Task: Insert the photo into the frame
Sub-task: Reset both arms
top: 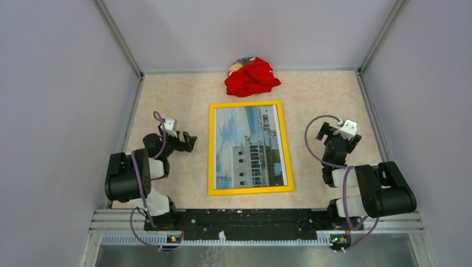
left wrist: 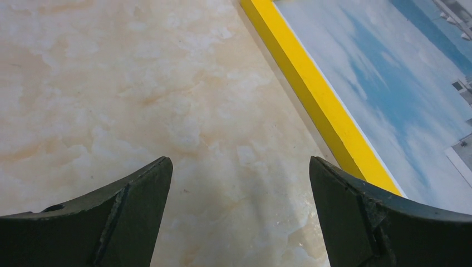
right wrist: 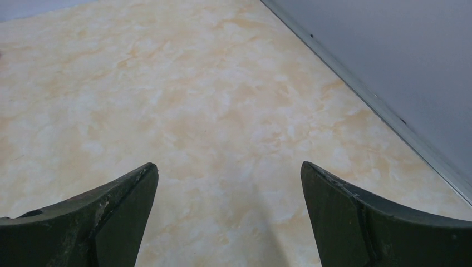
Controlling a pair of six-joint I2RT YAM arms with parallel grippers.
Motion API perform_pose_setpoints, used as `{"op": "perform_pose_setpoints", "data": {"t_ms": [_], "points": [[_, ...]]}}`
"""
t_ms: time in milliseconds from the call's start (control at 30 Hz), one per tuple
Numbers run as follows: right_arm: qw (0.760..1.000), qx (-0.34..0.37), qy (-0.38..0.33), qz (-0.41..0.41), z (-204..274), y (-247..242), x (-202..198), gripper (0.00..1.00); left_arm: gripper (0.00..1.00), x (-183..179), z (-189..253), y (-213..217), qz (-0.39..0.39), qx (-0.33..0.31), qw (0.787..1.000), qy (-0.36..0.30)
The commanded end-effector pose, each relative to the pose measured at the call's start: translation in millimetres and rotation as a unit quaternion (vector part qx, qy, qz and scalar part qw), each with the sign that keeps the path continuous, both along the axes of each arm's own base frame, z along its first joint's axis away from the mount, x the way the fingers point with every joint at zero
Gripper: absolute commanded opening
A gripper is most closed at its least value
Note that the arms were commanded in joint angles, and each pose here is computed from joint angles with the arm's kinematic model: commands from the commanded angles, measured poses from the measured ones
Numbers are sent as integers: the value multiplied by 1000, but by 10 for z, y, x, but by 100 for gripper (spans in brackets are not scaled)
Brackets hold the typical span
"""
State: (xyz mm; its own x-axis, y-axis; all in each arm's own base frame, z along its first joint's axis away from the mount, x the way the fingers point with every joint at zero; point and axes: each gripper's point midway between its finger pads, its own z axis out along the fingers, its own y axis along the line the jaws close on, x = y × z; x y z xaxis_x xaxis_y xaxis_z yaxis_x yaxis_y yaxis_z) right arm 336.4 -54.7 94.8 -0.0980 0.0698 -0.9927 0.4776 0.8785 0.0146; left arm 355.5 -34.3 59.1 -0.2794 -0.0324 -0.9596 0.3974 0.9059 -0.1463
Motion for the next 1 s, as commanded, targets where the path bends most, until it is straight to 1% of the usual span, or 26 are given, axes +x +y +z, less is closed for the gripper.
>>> {"op": "perform_pose_setpoints", "data": {"t_ms": [0, 33, 67, 100, 133, 167, 200, 267, 333, 400, 633, 967], "points": [[993, -19, -80, 90, 276, 234, -3, 99, 99, 156, 450, 23, 10, 21, 994, -107], [990, -25, -91, 109, 252, 285, -56, 99, 99, 116, 438, 6, 14, 28, 993, -112], [986, -40, -120, 110, 347, 277, -89, 99, 99, 77, 429, -28, 14, 39, 992, -121], [985, -47, -126, 109, 373, 292, -104, 99, 99, 49, 388, -50, 22, 55, 990, -127], [985, -48, -107, 123, 320, 343, -77, 99, 98, 21, 443, -102, 16, 61, 986, -155], [987, -47, -74, 133, 225, 386, 21, 99, 98, 39, 459, -109, 22, 64, 983, -168], [990, -47, -55, 123, 179, 359, 112, 99, 98, 87, 393, -115, 24, 66, 986, -152], [994, -16, -41, 98, 117, 239, 198, 99, 99, 215, 233, -105, 21, 74, 993, -85], [995, -1, -39, 96, 100, 200, 218, 99, 99, 195, 330, -120, 26, 75, 990, -119], [995, -3, -41, 96, 106, 197, 217, 99, 99, 178, 353, -119, 28, 74, 988, -131], [994, -6, -47, 97, 131, 193, 201, 99, 99, 194, 298, -121, 25, 74, 991, -104], [994, -6, -45, 98, 123, 197, 200, 99, 99, 206, 289, -116, 26, 77, 991, -102]]}}
